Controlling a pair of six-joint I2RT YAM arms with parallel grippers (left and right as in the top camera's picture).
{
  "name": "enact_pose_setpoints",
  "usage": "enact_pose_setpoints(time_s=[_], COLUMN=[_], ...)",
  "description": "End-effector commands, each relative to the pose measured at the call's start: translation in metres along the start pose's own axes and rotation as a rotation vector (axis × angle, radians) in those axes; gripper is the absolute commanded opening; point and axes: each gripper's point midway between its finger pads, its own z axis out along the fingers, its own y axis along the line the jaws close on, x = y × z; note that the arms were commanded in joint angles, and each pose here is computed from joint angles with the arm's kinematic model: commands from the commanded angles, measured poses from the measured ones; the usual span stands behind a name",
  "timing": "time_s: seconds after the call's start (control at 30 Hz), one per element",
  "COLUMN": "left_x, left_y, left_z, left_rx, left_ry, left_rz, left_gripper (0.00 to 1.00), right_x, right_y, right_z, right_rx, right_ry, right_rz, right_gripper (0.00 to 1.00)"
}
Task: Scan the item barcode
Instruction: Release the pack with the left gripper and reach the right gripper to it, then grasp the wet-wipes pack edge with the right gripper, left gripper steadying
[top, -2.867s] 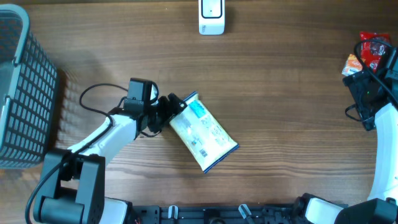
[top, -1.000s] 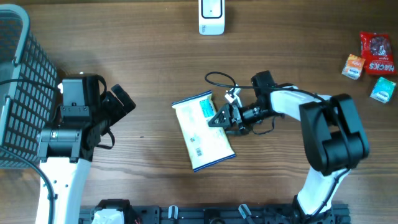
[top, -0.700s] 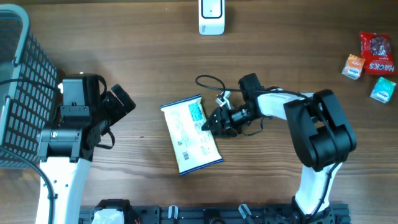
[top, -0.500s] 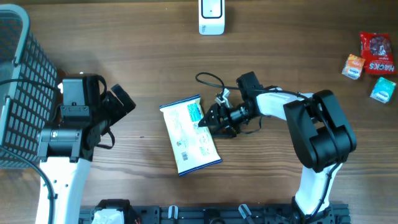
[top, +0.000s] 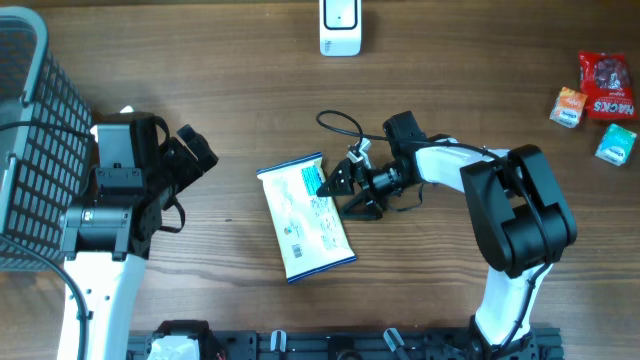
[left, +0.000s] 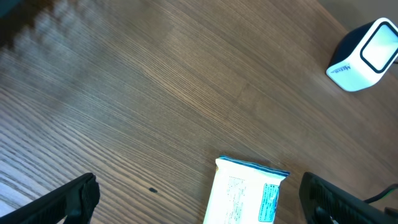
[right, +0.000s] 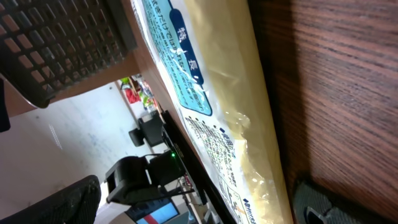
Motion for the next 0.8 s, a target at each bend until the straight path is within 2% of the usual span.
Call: enact_pose_setpoints(time_s=[0.0,0.03,0.07,0.13,0.2,0.3,0.43,0.77], left_x=[0.006,0.015,0.027,0.071,0.103,0.154,0.189,0.224], left_y=[0.004,0.011,0.017,0.033,0.034,0.024,0.030,0.008], left_z=[0.008,0.015,0.023,0.056,0.078,0.106,0.126,0.155], left_rx=[-0.019,-0.048,-0.074,-0.119,-0.088,0.042,0.035,0.045], left_ry=[0.033,0.071,0.120,0.288,0.411,0.626,0.773,0.820], left_rz=[-0.005,-0.003,0.000,-0.001,-0.014,-0.020,-0.060,0.009], left_gripper=[0.69,0.58,0.35,0.10,0.04,0.04,0.04,0.04], right_x=[-0.009,-0.010,-0.010,-0.010,-0.010,-0.010,-0.010,-0.010], right_y=[-0.067,-0.067,-0.067,-0.067,-0.067,-0.067,-0.067,-0.067], right_z=[-0.001,-0.001,-0.001,-0.001,-0.001,-0.001,-0.001,-0.001], right_rx=[0.248,0.247,0.247,0.247,0.247,0.247,0.247,0.247], right_ry=[-0.065,-0.067,-0.068,-0.068,-0.068,-0.068,-0.068,-0.067], right_rz=[0.032,0.029,0.030,0.032,0.031,0.032,0.031,0.033], right_gripper=[1.00,1.00,1.00,1.00,1.00,1.00,1.00,1.00])
